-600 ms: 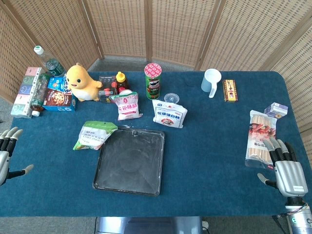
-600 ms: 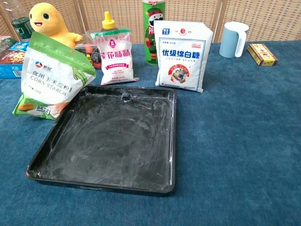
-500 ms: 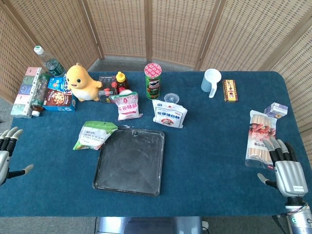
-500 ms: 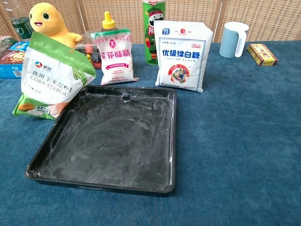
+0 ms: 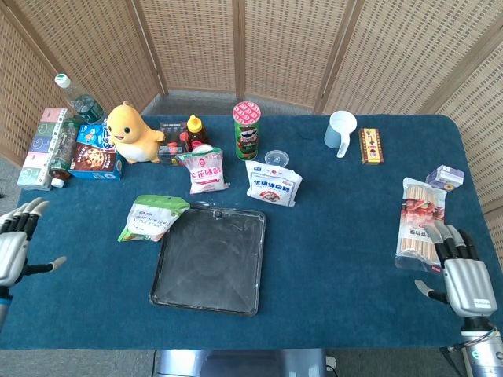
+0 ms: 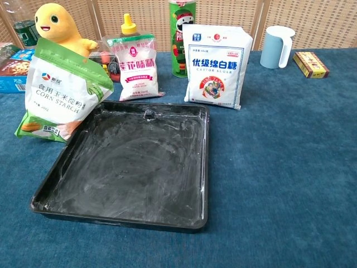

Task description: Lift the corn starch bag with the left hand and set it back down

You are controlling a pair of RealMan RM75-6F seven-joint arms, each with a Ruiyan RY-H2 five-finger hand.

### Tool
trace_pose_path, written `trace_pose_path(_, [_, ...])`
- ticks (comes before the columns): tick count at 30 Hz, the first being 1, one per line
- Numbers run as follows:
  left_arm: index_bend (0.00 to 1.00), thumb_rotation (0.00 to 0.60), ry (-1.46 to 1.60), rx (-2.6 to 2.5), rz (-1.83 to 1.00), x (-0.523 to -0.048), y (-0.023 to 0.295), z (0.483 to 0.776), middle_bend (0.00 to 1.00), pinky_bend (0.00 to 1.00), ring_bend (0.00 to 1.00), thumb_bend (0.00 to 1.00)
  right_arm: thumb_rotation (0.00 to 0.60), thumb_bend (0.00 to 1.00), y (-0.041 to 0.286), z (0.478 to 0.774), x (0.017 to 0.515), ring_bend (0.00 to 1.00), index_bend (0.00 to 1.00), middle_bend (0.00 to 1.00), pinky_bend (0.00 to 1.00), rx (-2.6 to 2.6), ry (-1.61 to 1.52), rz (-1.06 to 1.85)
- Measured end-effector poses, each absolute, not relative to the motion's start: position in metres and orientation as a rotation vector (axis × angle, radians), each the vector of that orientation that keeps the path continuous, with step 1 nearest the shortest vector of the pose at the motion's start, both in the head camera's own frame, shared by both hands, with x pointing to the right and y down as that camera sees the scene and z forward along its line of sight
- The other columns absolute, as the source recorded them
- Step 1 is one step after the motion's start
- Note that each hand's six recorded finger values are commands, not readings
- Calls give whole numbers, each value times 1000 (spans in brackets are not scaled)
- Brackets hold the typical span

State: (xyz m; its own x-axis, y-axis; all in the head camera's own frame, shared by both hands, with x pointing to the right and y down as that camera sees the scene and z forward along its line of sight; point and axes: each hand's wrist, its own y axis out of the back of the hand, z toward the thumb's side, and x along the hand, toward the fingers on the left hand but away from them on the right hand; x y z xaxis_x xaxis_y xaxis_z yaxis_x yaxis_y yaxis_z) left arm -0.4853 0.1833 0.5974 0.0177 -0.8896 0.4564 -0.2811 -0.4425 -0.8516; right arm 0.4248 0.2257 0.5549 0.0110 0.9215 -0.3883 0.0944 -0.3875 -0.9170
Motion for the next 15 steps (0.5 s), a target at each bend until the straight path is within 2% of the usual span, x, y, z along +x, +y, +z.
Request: trace_pose_path(15, [0,600,1185,-1984,-1434,-419,164,673,0,41,0,0,600,2,225,559,430,0,0,0,38,-1575,-1073,1486])
